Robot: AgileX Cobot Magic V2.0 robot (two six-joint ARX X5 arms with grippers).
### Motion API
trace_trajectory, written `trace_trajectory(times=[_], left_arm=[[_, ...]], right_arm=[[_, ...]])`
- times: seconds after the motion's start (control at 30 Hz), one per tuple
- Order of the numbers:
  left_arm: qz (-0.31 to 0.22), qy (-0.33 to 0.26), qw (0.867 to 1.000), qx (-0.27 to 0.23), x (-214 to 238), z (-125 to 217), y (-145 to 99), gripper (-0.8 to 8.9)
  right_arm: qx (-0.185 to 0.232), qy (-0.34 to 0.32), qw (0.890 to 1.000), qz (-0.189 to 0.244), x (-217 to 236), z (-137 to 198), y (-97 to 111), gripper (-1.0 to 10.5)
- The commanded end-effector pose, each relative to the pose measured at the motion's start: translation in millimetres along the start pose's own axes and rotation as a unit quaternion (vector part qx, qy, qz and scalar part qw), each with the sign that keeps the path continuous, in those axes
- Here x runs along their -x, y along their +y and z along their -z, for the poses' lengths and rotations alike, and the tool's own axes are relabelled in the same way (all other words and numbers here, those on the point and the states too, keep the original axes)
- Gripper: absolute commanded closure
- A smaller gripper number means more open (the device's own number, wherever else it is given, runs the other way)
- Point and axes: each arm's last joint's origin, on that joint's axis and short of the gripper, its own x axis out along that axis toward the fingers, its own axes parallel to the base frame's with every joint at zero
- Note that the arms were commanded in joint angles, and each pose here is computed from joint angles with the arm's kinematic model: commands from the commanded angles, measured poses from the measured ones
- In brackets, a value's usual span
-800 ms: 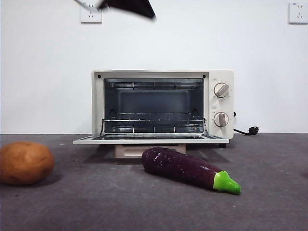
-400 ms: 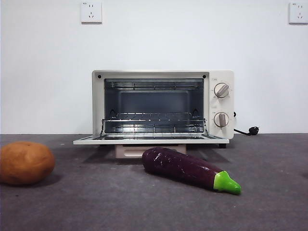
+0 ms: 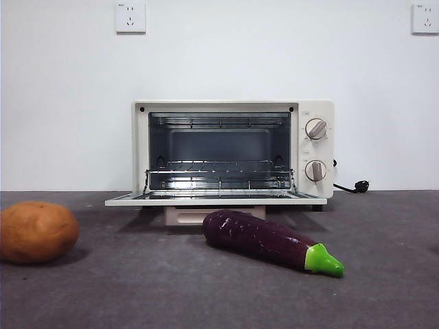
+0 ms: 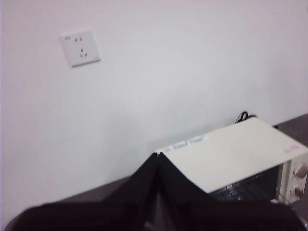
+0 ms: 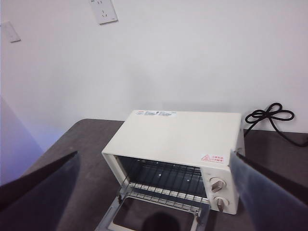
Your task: Take the eggplant from the table,put the eggplant in the oven
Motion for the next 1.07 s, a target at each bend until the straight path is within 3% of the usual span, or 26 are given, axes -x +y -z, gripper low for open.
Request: trace_trajectory(times=[0.03,0.23,0.4,0.63,1.07], left_arm=[[-0.004,0.016,1.000,-0.001,-1.9,3.2,0.3,8.19],[-0.003,0.027,1.000,-0.002,-2.7,5.4,-0.1,8.19],[-0.002,0.027,1.000,-0.002,-2.6,5.4,-0.1,8.19],[-0.001,0.034,0.999,-0.003,-2.6,6.8,-0.3,8.19],[0.000,0.041,0.999,-0.008,-2.5,8.2,-0.5,8.19]], right_arm=[[-0.002,0.007,1.000,-0.021,-1.6,1.0,5.9,3.2],[0.005,0.070,0.995,-0.073,-23.6,11.8,18.1,3.2],[0.016,0.156,0.984,-0.080,-51.8,27.9,24.7,3.2],[0.049,0.288,0.953,-0.079,-102.3,57.1,38.9,3.2],[0.093,0.431,0.893,-0.086,-181.6,109.8,66.5,3.2]])
